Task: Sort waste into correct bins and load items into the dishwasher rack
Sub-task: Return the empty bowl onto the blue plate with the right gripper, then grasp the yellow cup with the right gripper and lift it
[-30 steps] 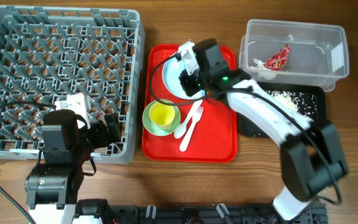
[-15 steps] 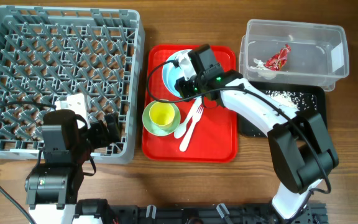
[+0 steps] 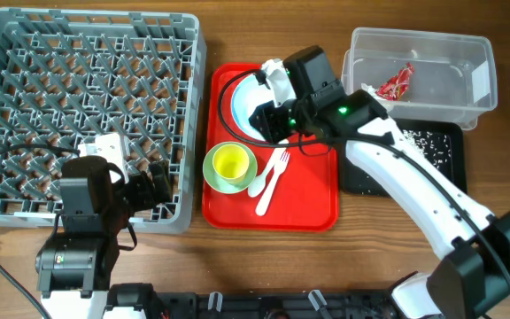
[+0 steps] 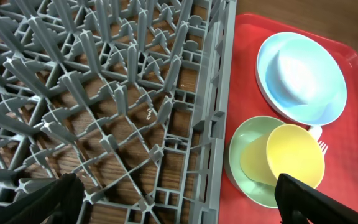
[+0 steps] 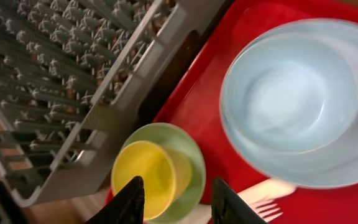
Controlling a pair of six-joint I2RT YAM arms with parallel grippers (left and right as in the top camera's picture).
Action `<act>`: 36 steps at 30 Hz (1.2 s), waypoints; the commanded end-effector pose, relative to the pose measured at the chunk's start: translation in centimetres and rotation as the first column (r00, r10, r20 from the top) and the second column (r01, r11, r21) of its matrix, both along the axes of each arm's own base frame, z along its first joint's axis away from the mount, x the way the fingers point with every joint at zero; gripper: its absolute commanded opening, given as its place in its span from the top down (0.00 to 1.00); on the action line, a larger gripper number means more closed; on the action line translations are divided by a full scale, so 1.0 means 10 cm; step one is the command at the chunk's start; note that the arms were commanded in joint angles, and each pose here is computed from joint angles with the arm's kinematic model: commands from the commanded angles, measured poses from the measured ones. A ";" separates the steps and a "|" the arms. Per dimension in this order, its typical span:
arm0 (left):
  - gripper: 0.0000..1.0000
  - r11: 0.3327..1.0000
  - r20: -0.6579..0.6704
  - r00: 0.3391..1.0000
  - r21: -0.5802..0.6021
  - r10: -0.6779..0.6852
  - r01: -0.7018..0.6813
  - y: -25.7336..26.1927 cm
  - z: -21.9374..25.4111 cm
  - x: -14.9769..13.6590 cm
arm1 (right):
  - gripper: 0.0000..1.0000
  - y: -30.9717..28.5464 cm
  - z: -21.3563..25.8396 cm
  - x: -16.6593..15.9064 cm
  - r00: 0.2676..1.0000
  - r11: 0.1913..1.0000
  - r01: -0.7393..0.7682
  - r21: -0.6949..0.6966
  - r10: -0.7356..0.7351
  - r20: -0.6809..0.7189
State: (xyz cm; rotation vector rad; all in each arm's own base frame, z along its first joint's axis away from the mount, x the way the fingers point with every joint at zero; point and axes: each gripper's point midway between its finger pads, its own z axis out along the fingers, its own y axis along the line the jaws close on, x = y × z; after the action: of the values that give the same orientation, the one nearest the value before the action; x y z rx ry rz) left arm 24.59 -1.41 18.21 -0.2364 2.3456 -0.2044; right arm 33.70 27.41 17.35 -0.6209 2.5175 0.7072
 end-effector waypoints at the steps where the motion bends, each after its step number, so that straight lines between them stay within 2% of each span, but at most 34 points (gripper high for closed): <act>1: 0.00 1.000 0.023 1.000 0.002 0.021 -0.021 0.03 0.09 0.03 | 0.62 0.16 -0.25 -0.22 0.994 1.000 -0.008 -0.005 0.007 -0.112; 4: 0.00 1.000 0.023 1.000 0.002 0.021 -0.021 0.03 0.09 0.03 | 0.57 0.15 -0.44 -0.27 0.989 0.997 0.023 -0.075 -0.034 -0.143; 8: 0.00 1.000 0.023 1.000 0.001 0.021 -0.021 0.03 0.09 0.03 | 0.57 0.18 -0.60 -0.32 0.980 0.992 0.059 -0.116 -0.079 -0.180; 17: 0.00 1.000 0.023 1.000 0.002 0.021 -0.021 0.03 0.09 0.03 | 0.70 0.21 -0.98 -0.39 0.954 0.981 0.077 -0.180 -0.125 -0.273; 24: 0.00 1.000 0.023 1.000 0.002 0.021 -0.021 0.03 0.09 0.03 | 0.74 0.18 -1.10 -0.42 0.939 0.974 0.089 -0.207 -0.151 -0.309; 27: 0.00 1.000 0.023 1.000 0.001 0.021 -0.021 0.03 0.09 0.03 | 0.80 0.17 -1.15 -0.44 0.933 0.971 0.089 -0.220 -0.159 -0.322; 34: 0.00 1.000 0.023 1.000 0.002 0.021 -0.021 0.03 0.09 0.03 | 0.80 0.13 -1.28 -0.49 0.915 0.962 0.098 -0.255 -0.188 -0.358; 36: 0.00 1.000 0.023 1.000 0.002 0.021 -0.021 0.03 0.09 0.03 | 0.83 0.12 -1.33 -0.50 0.911 0.960 0.096 -0.263 -0.192 -0.365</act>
State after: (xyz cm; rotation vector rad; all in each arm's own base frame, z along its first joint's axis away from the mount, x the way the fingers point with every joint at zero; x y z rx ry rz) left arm 24.58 -1.41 18.21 -0.2364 2.3459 -0.2044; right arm 29.03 28.94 5.85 -0.4182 2.9642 0.5627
